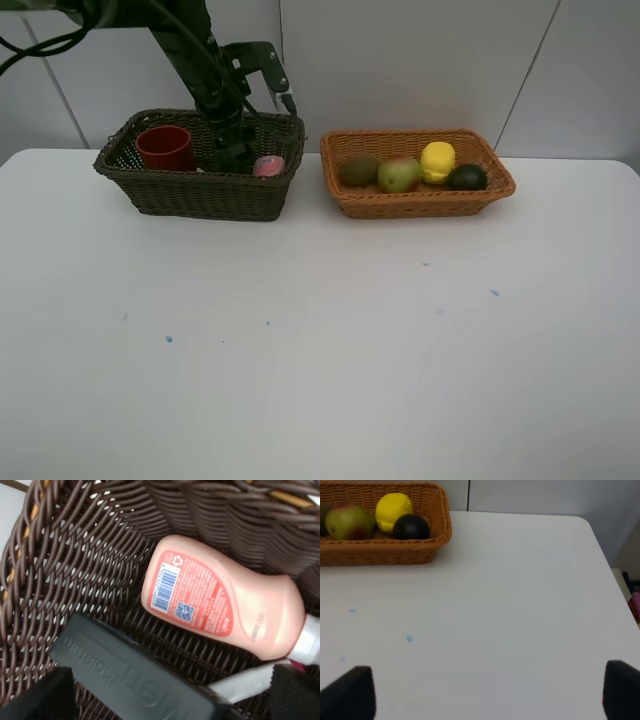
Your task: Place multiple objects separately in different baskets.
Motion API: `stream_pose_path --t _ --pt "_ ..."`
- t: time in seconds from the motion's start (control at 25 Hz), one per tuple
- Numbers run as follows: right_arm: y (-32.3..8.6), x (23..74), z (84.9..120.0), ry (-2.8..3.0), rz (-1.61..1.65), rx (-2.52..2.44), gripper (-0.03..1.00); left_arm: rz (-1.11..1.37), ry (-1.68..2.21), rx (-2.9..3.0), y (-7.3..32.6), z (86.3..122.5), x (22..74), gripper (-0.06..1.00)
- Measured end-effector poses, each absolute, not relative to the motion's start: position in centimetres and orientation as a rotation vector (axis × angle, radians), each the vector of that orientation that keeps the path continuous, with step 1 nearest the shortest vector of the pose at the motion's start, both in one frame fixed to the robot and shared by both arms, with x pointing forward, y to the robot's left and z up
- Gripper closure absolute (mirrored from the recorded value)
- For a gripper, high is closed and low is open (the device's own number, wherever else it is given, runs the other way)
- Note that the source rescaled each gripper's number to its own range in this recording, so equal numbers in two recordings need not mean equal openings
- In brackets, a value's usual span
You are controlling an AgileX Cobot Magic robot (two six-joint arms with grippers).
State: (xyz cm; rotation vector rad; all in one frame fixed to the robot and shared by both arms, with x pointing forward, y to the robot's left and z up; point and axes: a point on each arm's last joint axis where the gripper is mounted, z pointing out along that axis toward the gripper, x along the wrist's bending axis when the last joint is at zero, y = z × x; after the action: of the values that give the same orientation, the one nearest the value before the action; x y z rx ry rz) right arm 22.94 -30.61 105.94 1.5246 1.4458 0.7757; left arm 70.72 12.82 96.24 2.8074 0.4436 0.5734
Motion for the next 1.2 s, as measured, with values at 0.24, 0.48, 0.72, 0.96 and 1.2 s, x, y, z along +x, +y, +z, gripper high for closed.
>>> stream_pose_path --t 0.24,0.48,0.72,0.96,1.2 --pt "-30.6 22.9 105.9 1.446 0.776 1.525 -0.03 0.574 0.441 2.808 12.8 96.2 70.7 -0.06" --pt "-30.6 22.9 105.9 1.446 0.776 1.525 -0.03 0.582 0.442 2.804 12.9 96.5 70.7 -0.06" --pt "-30.6 22.9 105.9 1.446 0.776 1.525 -0.03 0.581 0.469 2.797 13.3 99.4 69.8 -0.06" --pt "-30.6 22.9 105.9 1.446 0.776 1.525 -0.03 0.532 0.662 2.746 14.2 104.7 67.3 -0.06" --pt "-30.6 22.9 105.9 1.446 0.776 1.525 -0.03 0.51 0.863 2.732 15.8 109.9 64.0 -0.06"
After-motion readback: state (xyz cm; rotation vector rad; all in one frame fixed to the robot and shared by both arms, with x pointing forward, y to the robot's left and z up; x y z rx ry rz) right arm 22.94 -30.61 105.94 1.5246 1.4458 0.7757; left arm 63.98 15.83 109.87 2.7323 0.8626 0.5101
